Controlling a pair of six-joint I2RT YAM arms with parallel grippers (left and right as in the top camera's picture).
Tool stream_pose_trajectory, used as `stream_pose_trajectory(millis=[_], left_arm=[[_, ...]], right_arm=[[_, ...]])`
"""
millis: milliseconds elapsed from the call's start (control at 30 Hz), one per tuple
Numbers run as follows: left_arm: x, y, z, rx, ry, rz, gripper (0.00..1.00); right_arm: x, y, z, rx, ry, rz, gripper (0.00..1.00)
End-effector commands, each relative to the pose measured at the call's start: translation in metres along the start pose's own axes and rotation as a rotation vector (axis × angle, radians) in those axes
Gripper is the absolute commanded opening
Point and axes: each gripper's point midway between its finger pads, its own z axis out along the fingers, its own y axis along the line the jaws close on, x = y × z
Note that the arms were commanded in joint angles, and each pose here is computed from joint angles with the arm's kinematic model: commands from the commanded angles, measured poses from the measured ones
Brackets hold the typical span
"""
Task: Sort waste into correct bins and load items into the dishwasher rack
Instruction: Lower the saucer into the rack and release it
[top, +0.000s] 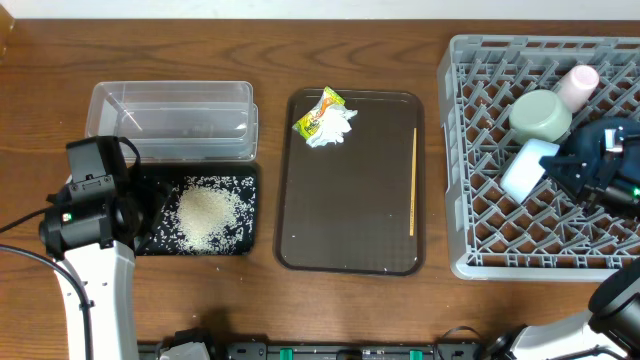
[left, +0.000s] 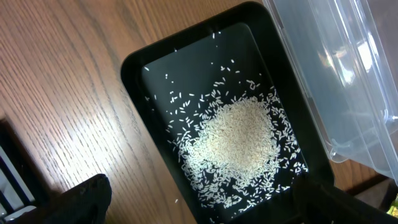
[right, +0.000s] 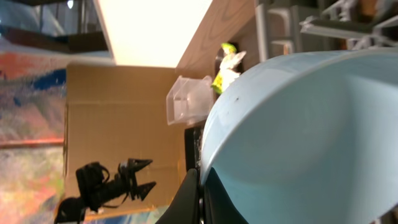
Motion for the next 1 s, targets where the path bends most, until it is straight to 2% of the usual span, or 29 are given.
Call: stream_pose_trajectory(millis=[0, 133, 333, 733, 900, 967], left_arm=[[-0.004, 0.000, -0.003, -0.001, -0.013, -0.016, 0.96], [-0.004, 0.000, -0.003, -0.001, -0.013, -0.016, 0.96], [-0.004, 0.000, -0.003, -0.001, -0.013, -0.016, 0.96], [-0.005, 0.000, -0.004, -0.001, -0.013, -0.016, 0.96], [-0.004, 0.000, -0.003, -0.001, -0.012, -0.016, 0.96], [-0.005, 0.000, -0.004, -0.001, -0.013, -0.016, 0.96]], right_arm=[[0.004, 0.009, 0.016, -0.050, 0.030, -0.073, 0.01], [0.009, -0.001, 0.034, 0.010, 0.101, -0.129, 0.01], [-0.004, -0.024, 0.035, 0.131, 0.096, -0.088, 0.01], [-0.002, -0.056, 0.003, 0.413, 0.074, 0.022, 0.03], [0.001, -0.068, -0.031, 0.653, -0.005, 0.100, 0.24], [0.003, -0.069, -0.040, 0.716, -0.034, 0.126, 0.26]])
